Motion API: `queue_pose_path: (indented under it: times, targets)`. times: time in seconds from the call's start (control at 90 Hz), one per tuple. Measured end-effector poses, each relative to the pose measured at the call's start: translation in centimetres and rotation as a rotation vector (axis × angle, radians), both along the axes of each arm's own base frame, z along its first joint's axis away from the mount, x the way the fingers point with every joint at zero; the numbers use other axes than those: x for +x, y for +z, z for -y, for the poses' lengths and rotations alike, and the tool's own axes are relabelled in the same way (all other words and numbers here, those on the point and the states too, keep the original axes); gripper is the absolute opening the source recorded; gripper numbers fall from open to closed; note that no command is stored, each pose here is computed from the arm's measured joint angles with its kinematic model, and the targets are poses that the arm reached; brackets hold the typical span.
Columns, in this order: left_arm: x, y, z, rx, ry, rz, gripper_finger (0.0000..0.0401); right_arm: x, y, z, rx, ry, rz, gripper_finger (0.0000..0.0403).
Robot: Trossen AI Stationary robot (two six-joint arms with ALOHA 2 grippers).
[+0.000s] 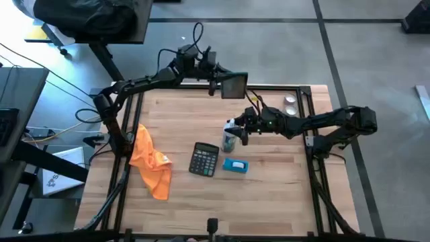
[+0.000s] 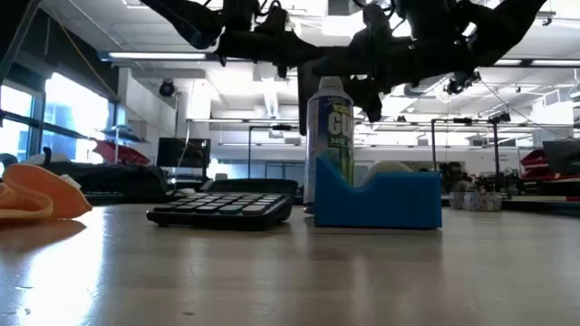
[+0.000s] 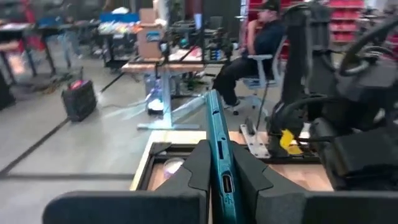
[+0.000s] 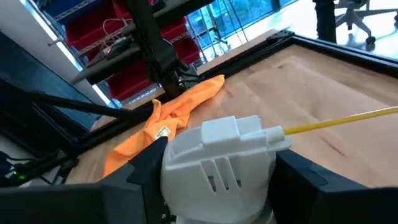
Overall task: Apply microfiber cloth
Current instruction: Spray the front of the cellphone with spray bottle
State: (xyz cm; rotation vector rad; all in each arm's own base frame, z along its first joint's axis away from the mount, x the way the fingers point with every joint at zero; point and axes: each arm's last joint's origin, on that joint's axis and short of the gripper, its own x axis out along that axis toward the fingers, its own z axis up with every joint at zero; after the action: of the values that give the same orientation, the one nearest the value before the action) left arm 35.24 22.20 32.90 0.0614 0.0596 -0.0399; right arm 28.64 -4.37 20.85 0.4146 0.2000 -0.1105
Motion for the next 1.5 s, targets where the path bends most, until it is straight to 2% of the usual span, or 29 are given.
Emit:
queue_pose_path:
  times: [0.356,0.711,0.967,1.189,1.5]
  targets:
    - [-0.04,0.03,0.48,0.088,-0.167,0.019,0.001,0.0,-0.02,-0.04,-0.053,0.023,-0.005,0.0183]
    - [-0.11,-0.19,0.41,0.097,-0.167,0.002,0.001,-0.05,-0.19,0.05,-0.165,0.051,-0.031,0.0183]
    - [-0.16,-0.63,0.42,0.106,-0.171,-0.032,0.001,-0.11,-0.14,0.5,-0.203,0.036,-0.031,0.0183]
    - [-0.19,-0.76,0.41,0.11,-0.169,-0.043,0.001,-0.08,-0.03,0.58,-0.244,0.023,-0.02,0.0241]
    - [-0.19,-0.78,0.41,0.115,-0.168,-0.044,0.001,-0.05,0.11,0.59,-0.282,0.028,-0.008,0.0232]
